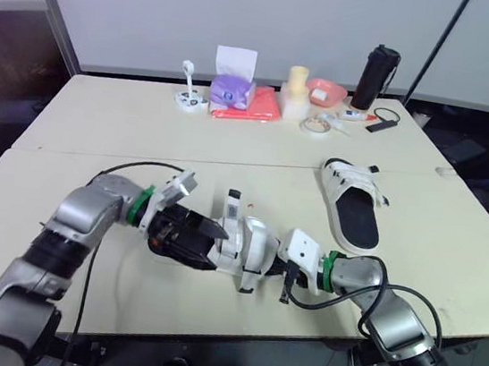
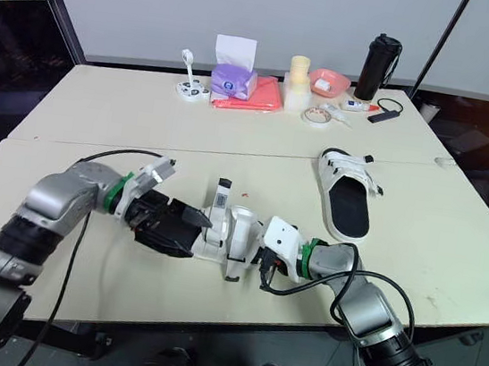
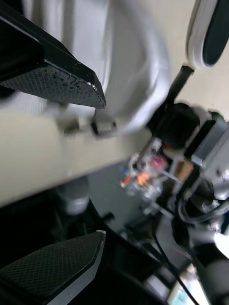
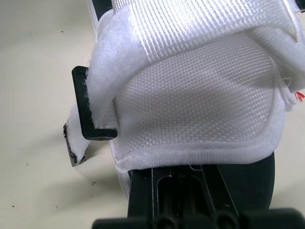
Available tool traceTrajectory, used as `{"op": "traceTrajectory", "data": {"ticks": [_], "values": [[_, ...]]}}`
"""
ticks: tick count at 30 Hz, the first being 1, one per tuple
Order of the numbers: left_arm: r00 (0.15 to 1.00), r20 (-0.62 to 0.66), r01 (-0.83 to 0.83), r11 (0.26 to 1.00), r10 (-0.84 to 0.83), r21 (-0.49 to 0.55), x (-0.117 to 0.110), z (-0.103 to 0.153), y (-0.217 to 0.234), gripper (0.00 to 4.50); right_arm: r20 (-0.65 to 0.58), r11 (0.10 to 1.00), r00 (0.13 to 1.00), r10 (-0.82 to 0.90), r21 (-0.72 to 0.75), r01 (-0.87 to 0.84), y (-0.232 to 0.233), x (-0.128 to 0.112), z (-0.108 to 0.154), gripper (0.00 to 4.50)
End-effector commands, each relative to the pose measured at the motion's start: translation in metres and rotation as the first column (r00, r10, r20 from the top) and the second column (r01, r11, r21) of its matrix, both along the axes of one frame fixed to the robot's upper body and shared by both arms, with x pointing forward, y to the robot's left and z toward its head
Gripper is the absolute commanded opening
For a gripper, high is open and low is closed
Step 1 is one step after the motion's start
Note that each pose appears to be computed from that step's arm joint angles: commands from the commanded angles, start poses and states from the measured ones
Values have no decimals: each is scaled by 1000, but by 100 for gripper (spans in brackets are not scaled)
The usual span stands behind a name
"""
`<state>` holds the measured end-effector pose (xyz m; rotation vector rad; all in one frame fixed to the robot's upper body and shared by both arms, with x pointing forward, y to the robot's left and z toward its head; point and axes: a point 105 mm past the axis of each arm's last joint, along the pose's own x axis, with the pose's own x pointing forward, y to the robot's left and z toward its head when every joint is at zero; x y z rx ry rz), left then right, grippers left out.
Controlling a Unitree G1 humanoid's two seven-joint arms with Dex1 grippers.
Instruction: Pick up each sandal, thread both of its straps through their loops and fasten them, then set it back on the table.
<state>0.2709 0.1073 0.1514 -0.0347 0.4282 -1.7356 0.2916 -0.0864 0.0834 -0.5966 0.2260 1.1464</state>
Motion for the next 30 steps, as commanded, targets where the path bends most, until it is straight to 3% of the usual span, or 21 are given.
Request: {"op": "traceTrajectory", "data": {"ticks": [1,7,11,21,29,30], "values": [[1000,-25,-2,1000,1,-8,-21,0,4,426,-114,997,993,-26,-74,18,-10,-9,-33,0],[999,-24,-46,996,48,77,-34,-37,-1,426,-118,997,993,-26,-75,17,-9,-10,-35,0],[991,36,-134,988,132,83,-25,-62,-14,426,-119,997,993,-26,-73,17,-8,-11,-34,0],[978,53,-202,979,201,14,-12,-76,-50,426,-118,997,993,-30,-77,22,-10,-13,-34,0],[975,24,-217,974,219,-65,-9,-70,-74,426,-118,997,992,-36,-78,27,-11,-14,-33,0],[975,22,-221,973,223,-71,-9,-70,-76,403,-117,997,992,-36,-78,27,-11,-14,-33,0]]}}
